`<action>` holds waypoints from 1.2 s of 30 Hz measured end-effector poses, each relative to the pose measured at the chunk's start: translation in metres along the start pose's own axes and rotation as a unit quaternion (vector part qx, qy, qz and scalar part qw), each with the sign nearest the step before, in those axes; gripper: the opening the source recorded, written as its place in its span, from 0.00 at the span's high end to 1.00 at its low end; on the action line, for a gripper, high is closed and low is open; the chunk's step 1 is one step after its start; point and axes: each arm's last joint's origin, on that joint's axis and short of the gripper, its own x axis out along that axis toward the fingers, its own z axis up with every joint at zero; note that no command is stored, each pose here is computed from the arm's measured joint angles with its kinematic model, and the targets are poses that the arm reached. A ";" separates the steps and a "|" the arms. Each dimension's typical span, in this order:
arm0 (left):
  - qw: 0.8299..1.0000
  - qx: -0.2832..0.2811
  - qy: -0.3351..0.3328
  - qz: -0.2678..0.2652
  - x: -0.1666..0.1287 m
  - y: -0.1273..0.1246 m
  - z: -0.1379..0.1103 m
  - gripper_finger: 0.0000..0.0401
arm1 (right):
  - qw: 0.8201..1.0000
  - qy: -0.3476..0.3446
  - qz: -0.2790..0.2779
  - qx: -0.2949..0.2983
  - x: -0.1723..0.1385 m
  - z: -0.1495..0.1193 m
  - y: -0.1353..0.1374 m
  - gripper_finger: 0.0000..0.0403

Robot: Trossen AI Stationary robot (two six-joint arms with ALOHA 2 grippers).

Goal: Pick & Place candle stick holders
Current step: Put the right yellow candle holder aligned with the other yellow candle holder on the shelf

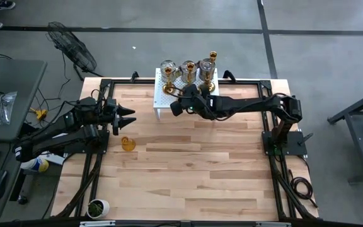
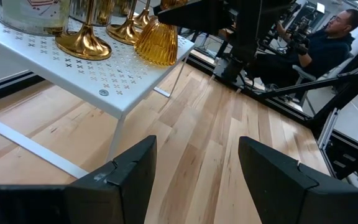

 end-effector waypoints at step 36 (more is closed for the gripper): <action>1.000 0.000 0.000 0.000 0.000 0.000 0.000 0.44 | 0.996 -0.028 -0.064 0.049 0.008 -0.012 0.002 0.68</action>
